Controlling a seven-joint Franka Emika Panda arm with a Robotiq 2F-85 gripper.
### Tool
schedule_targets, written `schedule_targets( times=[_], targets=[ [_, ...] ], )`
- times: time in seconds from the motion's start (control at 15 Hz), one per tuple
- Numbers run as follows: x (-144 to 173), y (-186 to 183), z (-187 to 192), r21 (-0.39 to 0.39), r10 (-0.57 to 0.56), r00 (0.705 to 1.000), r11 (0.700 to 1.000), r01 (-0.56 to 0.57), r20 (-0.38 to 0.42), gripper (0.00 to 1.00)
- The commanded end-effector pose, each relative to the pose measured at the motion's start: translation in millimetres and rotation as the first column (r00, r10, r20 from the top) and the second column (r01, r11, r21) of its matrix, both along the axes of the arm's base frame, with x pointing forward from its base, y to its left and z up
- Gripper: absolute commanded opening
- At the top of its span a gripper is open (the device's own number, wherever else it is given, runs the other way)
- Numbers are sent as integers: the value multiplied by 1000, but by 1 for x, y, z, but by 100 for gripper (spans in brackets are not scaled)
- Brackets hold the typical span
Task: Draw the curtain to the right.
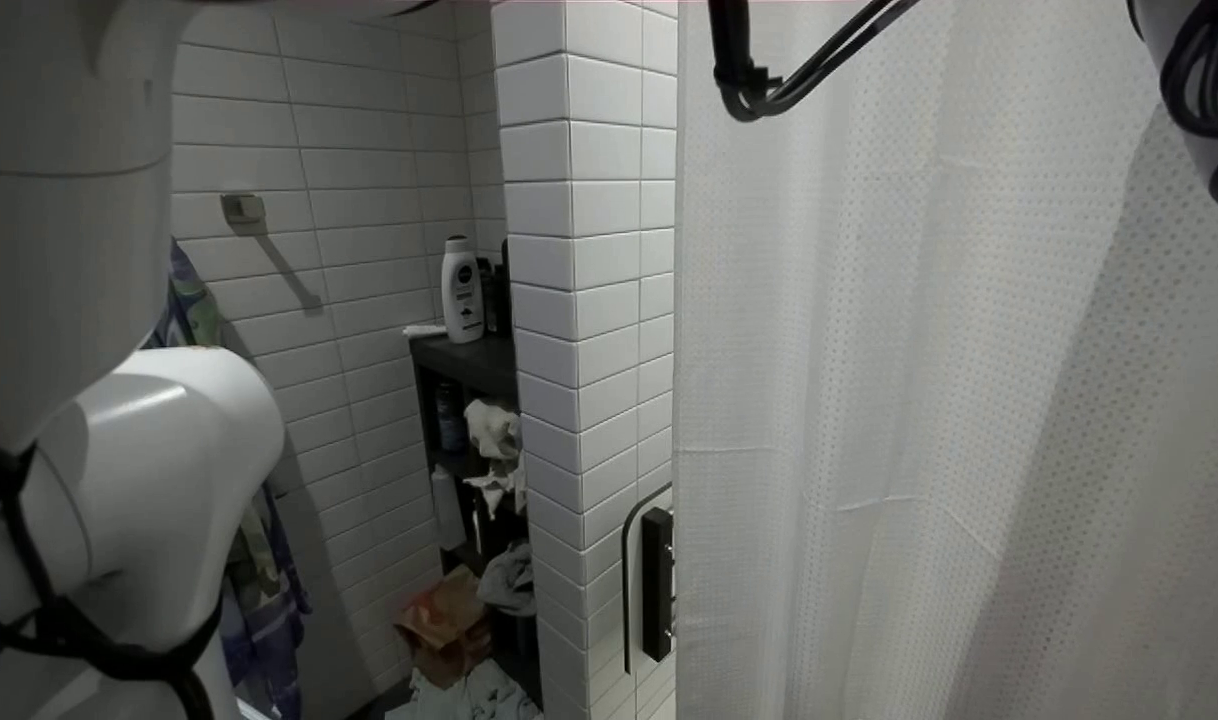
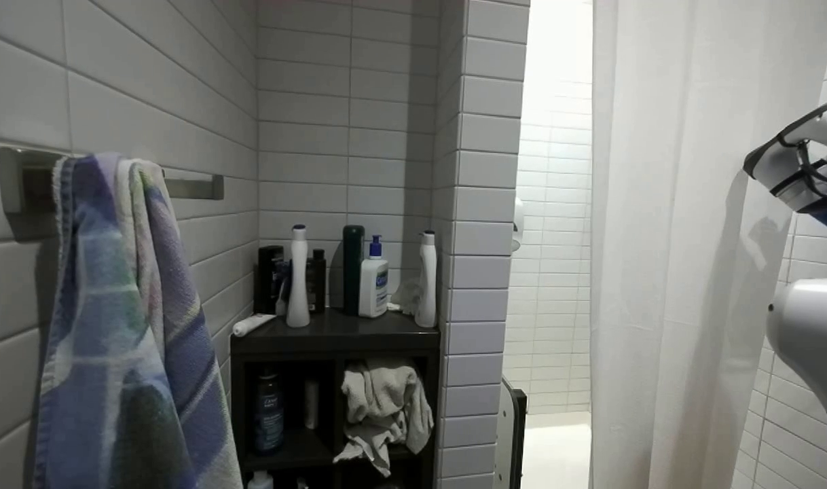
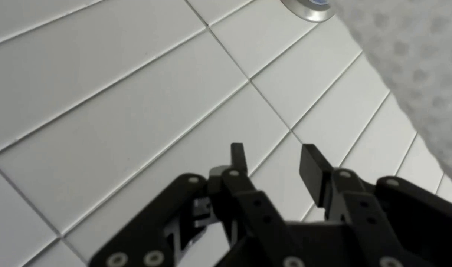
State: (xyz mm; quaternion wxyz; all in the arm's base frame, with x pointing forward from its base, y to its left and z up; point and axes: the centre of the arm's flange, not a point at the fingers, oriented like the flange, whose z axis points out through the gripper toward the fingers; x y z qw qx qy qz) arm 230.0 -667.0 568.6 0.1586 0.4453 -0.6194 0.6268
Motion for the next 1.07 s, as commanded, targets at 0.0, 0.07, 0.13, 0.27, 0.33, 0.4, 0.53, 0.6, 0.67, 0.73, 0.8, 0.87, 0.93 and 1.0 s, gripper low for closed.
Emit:
schedule_targets(
  times=[0.0,0.07,0.13,0.27,0.33,0.4,0.53,0.6,0.67,0.73,0.8,0.87,0.93,1.0],
  targets=[
    [-14,-11,2,-15,-138,989,990,139,61,75],
    [-24,-14,1,-12,-175,982,984,176,71,82],
    [-36,-18,0,2,-189,979,982,189,77,88],
    [-61,-22,4,14,-206,975,978,206,83,99],
    [-71,-25,9,19,-204,976,979,203,79,100],
    [-79,-26,11,20,-192,979,981,191,68,100],
    [-79,-27,11,22,-185,981,983,184,53,100],
    [-78,-27,10,30,-171,985,985,169,37,100],
    [-76,-25,9,47,-126,992,991,125,7,100],
    [-75,-23,7,65,-56,998,996,58,-26,100],
    [-73,-23,7,80,-22,999,997,25,-38,100],
    [-75,-22,8,97,12,999,995,-8,-47,100],
    [-77,-23,8,118,46,997,992,-39,-62,100],
    [-79,-22,9,140,90,993,987,-78,-81,100]
  ],
)
